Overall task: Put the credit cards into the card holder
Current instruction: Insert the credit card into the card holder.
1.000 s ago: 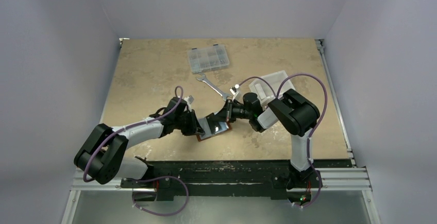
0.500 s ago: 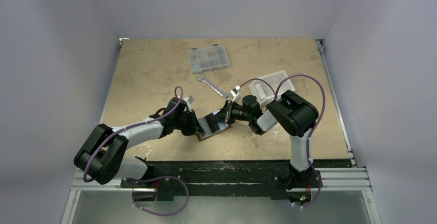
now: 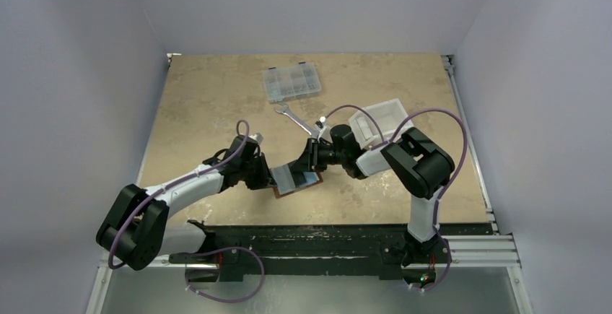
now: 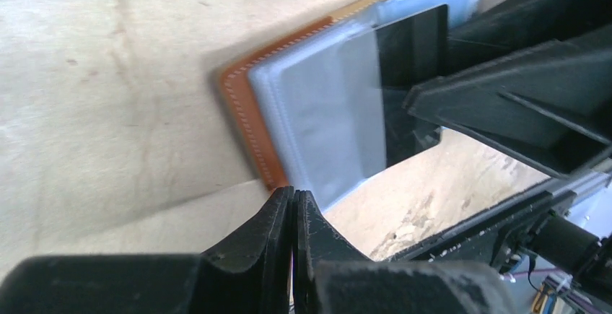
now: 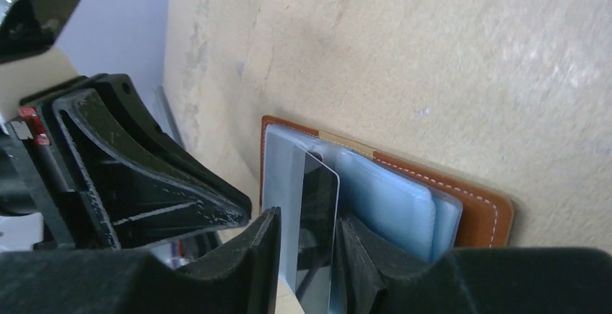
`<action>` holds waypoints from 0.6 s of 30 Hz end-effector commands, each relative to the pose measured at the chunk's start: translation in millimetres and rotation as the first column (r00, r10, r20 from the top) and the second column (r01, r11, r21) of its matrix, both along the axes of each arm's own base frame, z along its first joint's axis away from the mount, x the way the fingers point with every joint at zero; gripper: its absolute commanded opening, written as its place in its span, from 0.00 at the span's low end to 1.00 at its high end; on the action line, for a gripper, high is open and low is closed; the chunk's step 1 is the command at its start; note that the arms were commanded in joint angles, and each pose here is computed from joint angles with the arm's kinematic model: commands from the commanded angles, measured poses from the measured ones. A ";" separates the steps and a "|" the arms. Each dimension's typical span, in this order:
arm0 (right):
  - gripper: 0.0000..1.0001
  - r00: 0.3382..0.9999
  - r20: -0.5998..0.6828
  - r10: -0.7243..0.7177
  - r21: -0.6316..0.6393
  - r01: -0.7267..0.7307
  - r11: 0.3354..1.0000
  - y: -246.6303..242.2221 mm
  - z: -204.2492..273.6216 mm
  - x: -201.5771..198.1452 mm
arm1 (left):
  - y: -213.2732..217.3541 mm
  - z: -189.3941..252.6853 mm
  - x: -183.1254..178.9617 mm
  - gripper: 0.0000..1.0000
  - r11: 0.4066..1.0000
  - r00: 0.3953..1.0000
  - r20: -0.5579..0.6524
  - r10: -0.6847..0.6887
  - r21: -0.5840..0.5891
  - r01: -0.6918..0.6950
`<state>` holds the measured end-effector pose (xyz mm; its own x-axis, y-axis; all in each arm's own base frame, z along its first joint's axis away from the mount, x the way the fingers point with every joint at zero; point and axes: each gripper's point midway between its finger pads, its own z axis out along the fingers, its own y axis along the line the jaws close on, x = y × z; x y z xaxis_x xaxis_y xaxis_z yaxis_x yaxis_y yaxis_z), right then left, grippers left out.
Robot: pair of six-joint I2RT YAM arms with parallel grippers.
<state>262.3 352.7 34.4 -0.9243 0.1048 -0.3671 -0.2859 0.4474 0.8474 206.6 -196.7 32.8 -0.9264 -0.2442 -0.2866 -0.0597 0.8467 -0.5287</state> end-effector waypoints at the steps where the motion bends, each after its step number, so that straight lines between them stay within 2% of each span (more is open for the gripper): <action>1: 0.42 0.999 0.024 0.047 -0.227 -0.040 0.973 -19.2 -20.3 -1.6 | 20.2 5.1 8.8 0.06 0.995 0.999 0.030 0.038 0.089 -0.040; 5: 0.45 0.998 0.031 0.062 -0.306 -0.049 0.951 -28.1 -24.0 -0.9 | 24.1 -13.2 5.0 0.00 0.993 0.999 -0.002 0.047 0.113 -0.047; 10: 0.47 0.997 0.031 0.074 -0.368 -0.057 0.928 -29.9 -26.0 -3.5 | 11.9 -29.0 -2.3 0.00 0.998 0.998 -0.047 0.038 0.043 -0.036; 18: 0.50 0.989 0.064 0.130 -0.377 -0.097 0.921 13.8 -14.0 -29.2 | 9.0 -37.2 -7.6 0.00 0.999 0.997 -0.067 0.032 0.034 -0.030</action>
